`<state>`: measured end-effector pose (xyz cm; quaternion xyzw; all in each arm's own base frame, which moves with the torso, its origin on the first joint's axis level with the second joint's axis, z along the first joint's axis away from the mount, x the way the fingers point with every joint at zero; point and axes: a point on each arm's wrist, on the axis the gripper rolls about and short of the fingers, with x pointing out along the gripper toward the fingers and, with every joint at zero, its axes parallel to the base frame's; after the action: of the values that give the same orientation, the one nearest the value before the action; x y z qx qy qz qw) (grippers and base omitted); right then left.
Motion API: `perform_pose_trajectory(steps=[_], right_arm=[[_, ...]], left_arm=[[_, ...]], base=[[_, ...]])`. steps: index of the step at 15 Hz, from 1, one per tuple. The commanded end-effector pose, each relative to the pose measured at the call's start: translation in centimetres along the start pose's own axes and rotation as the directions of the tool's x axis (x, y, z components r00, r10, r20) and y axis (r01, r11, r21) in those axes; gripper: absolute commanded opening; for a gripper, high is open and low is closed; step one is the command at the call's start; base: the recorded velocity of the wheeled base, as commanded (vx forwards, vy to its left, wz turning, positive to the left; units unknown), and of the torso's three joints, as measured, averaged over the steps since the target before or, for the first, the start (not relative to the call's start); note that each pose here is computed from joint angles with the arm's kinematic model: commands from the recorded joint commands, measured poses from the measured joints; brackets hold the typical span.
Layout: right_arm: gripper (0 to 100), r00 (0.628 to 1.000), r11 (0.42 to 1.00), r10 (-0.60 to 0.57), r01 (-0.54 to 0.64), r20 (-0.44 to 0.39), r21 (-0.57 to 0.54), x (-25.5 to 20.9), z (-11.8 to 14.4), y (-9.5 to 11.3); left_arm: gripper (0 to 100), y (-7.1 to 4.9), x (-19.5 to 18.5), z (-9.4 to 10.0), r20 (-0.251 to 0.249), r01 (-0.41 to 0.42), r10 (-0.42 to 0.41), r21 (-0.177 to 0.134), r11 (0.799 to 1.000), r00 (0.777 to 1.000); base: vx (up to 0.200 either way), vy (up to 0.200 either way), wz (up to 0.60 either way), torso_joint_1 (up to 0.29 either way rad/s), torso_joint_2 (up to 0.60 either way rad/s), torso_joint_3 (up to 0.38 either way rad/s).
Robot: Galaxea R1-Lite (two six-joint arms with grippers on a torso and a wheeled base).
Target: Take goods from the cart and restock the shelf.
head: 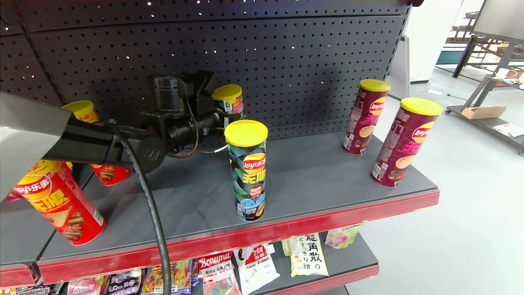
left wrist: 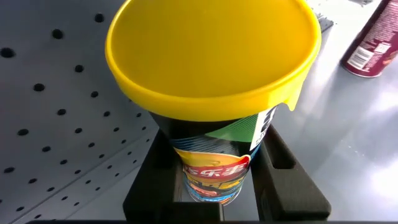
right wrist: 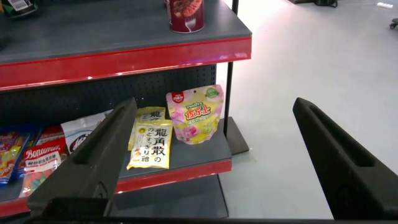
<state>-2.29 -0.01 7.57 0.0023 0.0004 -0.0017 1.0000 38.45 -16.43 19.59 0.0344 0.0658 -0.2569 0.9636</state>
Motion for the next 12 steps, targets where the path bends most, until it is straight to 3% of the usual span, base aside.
perform_pose_trajectory(steps=[1,12], right_arm=[[100,1.0,1.0,0.0,0.0,-0.001,0.0,0.0,0.0,0.0],[100,1.0,1.0,0.0,0.0,-0.001,0.0,0.0,0.0,0.0]], left_arm=[[0,-0.2,-0.5,0.5,0.01,0.004,-0.004,-0.001,1.0,1.0],[0,-0.8,-1.8,1.0,-0.042,-0.011,0.011,-0.01,1.0,0.999]], base=[[0.0,0.0,0.0,0.0,0.0,0.0],[0.0,0.0,0.0,0.0,0.0,0.0]])
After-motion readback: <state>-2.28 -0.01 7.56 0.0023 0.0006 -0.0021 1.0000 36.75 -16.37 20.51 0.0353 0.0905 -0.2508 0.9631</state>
